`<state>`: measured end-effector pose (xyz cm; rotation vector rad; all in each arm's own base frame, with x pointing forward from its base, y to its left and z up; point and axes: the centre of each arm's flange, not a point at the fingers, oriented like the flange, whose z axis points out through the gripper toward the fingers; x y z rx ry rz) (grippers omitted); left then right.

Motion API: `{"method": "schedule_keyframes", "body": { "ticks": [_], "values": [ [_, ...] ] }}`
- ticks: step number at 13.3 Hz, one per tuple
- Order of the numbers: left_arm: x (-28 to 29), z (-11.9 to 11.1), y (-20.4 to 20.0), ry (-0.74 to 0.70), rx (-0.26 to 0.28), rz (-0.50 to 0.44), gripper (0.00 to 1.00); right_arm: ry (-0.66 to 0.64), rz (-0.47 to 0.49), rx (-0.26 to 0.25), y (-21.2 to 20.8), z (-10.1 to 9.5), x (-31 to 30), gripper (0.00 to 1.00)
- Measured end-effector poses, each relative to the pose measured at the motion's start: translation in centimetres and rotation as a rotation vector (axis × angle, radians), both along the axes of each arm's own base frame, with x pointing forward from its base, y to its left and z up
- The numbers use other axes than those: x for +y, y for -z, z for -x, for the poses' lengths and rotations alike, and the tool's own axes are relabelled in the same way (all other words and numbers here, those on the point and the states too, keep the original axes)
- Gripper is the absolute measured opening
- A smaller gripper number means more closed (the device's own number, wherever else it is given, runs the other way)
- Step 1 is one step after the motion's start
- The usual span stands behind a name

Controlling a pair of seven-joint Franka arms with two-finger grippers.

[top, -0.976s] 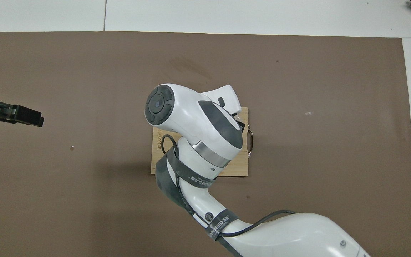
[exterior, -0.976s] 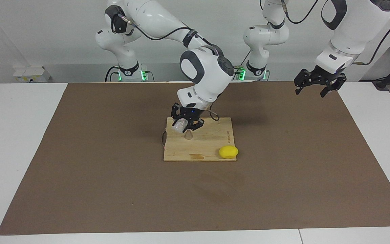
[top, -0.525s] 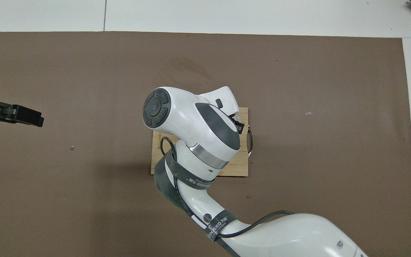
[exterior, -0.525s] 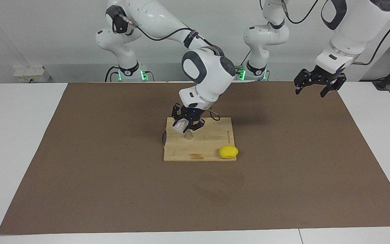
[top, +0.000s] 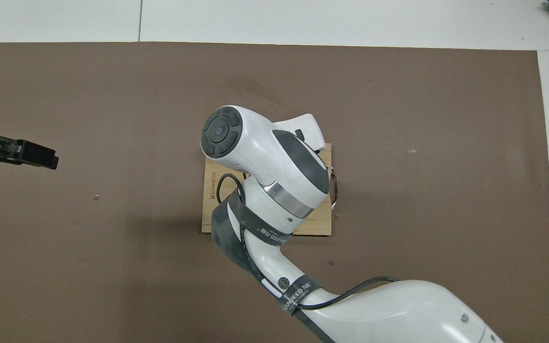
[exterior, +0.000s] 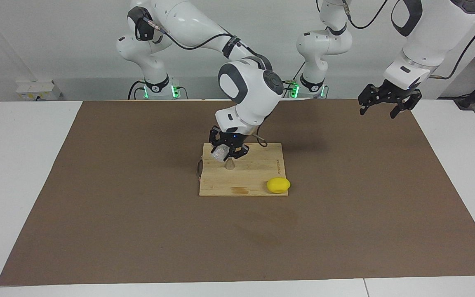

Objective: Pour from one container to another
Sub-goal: 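Hold the clear cup tilted above the metal cup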

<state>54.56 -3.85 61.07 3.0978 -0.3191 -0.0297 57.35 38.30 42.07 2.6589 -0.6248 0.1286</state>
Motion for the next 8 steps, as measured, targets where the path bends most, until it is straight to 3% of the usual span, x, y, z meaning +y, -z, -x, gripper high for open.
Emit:
{"method": "schedule_keyframes", "body": {
  "ticks": [8],
  "values": [
    [0.0,0.0,0.0,0.000,0.000,0.000,1.00,0.128,-0.148,0.082,-0.8,-2.0,-3.8,0.49]
  ]
}}
